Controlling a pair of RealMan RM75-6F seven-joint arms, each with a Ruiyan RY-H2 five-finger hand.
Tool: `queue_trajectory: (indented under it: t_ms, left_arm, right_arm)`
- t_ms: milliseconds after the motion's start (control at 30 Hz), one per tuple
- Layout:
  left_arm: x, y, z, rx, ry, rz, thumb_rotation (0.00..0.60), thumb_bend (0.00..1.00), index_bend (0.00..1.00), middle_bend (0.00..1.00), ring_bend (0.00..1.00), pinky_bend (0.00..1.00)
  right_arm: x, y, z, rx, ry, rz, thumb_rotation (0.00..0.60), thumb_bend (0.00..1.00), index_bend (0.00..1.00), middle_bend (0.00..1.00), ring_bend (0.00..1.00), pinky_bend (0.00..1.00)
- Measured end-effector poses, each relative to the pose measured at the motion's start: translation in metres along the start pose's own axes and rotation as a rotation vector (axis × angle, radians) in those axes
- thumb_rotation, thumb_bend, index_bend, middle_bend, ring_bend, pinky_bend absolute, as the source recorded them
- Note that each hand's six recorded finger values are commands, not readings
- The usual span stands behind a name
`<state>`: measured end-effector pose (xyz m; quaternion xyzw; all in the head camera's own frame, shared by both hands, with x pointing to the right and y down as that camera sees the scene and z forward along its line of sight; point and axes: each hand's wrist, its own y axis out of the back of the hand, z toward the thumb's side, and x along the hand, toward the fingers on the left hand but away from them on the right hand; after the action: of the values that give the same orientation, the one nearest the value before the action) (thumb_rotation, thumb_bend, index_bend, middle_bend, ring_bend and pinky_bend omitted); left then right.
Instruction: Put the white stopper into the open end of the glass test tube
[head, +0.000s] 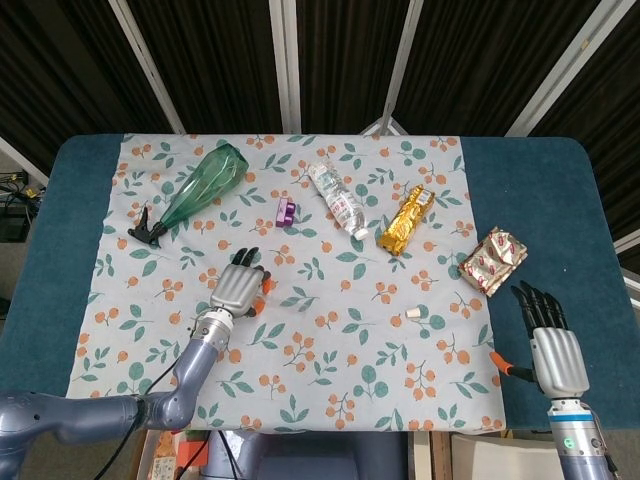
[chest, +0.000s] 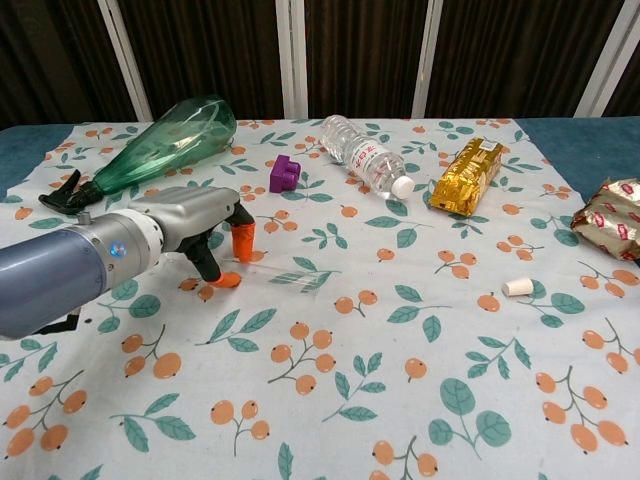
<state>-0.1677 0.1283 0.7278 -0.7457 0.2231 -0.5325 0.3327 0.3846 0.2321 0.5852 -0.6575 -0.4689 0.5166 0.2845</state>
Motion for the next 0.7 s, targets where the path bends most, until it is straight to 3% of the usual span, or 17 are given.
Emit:
queue_trajectory:
  t_ms: [700]
  left_arm:
    - [-0.007, 0.037, 0.002, -0.122, -0.085, 0.135, 0.600, 0.47, 0.65, 0.50, 0.05, 0.00]
  right_arm:
    - [0.000, -0.001, 0.003, 0.011, 0.003, 0.004, 0.600, 0.15, 0.00, 0.00, 0.00, 0.00]
